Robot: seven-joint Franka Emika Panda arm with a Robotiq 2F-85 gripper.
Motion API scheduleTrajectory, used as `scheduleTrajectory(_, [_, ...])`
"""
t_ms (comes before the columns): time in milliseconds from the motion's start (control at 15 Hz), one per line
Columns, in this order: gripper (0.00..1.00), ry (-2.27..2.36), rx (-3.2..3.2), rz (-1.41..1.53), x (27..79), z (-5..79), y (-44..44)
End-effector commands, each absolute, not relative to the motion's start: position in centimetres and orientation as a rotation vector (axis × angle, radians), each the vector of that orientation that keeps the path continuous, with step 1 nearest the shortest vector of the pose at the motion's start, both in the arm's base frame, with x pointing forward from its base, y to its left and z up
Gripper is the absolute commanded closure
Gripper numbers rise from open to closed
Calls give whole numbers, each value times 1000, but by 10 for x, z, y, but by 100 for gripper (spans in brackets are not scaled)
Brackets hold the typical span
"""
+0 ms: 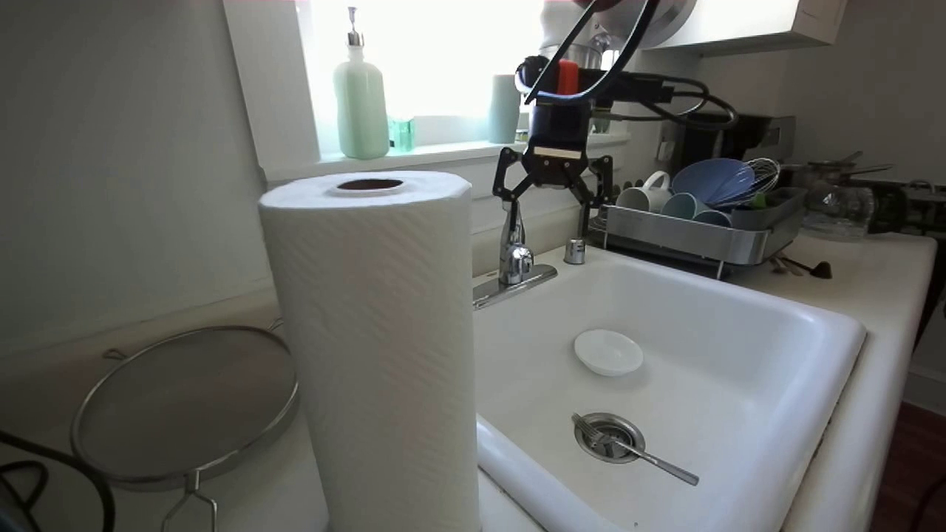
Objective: Turn the faucet to the right then place the orange bottle next to it
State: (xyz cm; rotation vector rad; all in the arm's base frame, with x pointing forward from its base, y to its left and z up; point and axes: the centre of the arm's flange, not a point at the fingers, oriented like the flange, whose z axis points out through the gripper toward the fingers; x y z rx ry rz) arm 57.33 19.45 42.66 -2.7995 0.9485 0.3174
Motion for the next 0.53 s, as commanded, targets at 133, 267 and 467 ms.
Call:
scheduleTrajectory(133, [0, 1024, -2803, 377, 578, 410, 221])
scheduleTrajectory(267, [0, 1046, -2816, 397, 576, 405, 219])
scheduleTrajectory(467, [0, 1067, -2844, 454, 570, 396, 210])
